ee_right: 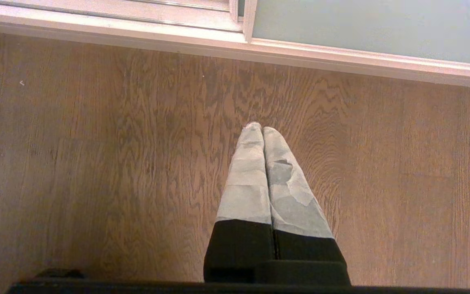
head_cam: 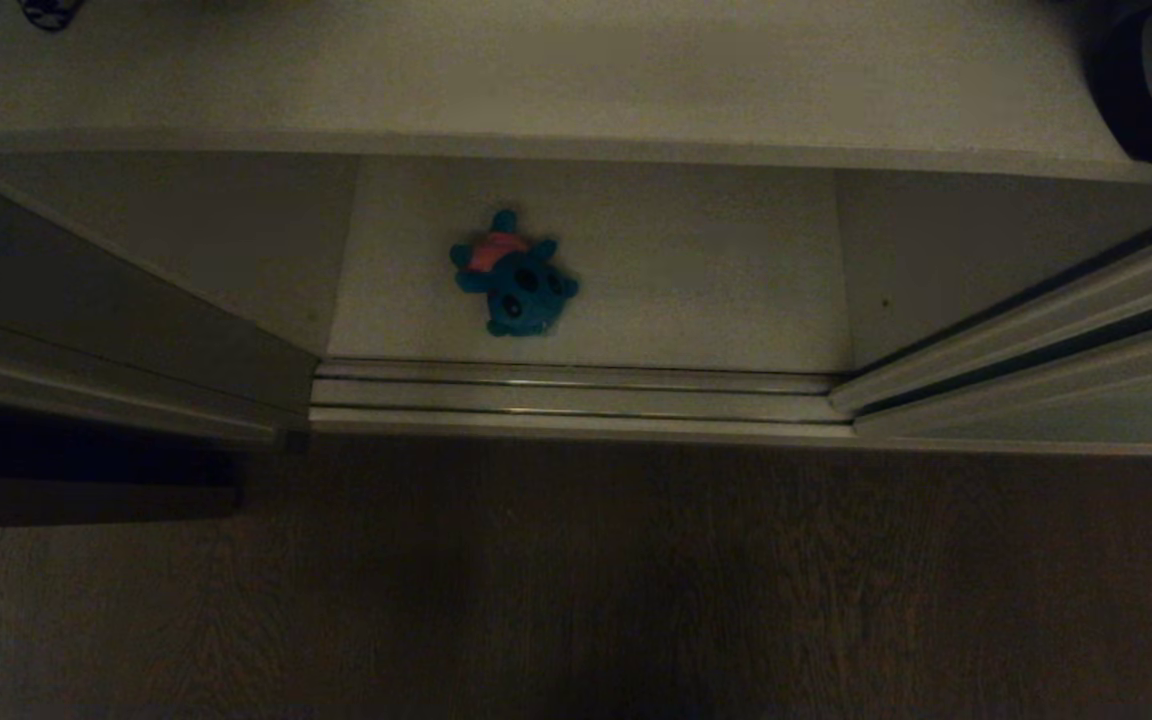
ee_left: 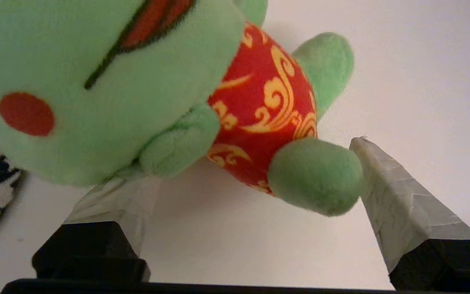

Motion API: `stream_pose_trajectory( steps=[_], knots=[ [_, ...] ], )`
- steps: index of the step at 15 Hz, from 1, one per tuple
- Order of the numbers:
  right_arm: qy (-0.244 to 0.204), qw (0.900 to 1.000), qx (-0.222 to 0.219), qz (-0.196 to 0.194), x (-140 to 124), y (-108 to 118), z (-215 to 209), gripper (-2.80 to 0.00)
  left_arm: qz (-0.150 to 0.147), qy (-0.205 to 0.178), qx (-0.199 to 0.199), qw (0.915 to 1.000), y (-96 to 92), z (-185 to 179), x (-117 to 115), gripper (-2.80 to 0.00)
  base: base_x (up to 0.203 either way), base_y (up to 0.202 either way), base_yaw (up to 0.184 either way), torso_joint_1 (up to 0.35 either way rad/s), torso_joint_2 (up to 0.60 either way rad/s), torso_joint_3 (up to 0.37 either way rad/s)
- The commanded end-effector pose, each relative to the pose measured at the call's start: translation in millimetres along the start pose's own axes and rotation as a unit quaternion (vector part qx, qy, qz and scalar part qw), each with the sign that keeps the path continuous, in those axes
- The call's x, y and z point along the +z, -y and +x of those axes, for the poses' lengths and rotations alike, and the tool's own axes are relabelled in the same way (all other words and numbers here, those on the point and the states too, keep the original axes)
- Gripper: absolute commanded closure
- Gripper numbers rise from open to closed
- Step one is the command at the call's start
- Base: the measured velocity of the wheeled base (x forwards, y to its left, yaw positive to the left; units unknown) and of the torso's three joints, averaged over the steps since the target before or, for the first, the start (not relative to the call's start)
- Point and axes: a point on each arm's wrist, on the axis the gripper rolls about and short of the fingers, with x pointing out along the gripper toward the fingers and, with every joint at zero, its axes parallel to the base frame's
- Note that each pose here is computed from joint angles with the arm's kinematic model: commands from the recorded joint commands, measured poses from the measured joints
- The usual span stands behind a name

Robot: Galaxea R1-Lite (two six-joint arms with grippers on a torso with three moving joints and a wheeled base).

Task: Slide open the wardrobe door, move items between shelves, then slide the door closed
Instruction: Place the green doll on the higher shelf

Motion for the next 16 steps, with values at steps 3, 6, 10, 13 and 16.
stream_pose_trajectory(
  steps=[3,6,10,13,16],
  knots=[
    [0.001,1.000,0.000,0.000,0.0,0.0,-0.1,0.00,0.001,0.021,-0.001,0.9998,-1.1,-9.5,13.8,-2.80,0.000,0.000,0.000,0.000,0.00,0.000],
    [0.001,1.000,0.000,0.000,0.0,0.0,-0.1,0.00,0.015,0.040,-0.012,0.9990,-2.5,-26.2,28.6,-2.80,0.000,0.000,0.000,0.000,0.00,0.000],
    [0.001,1.000,0.000,0.000,0.0,0.0,-0.1,0.00,0.013,-0.001,-0.019,0.9997,-0.4,-28.1,16.8,-2.80,0.000,0.000,0.000,0.000,0.00,0.000],
    [0.001,1.000,0.000,0.000,0.0,0.0,-0.1,0.00,0.008,-0.021,-0.023,0.9995,4.1,-22.5,5.3,-2.80,0.000,0.000,0.000,0.000,0.00,0.000],
    [0.001,1.000,0.000,0.000,0.0,0.0,-0.1,0.00,0.005,-0.028,-0.022,0.9993,6.3,-11.1,-2.8,-2.80,0.000,0.000,0.000,0.000,0.00,0.000]
  ],
)
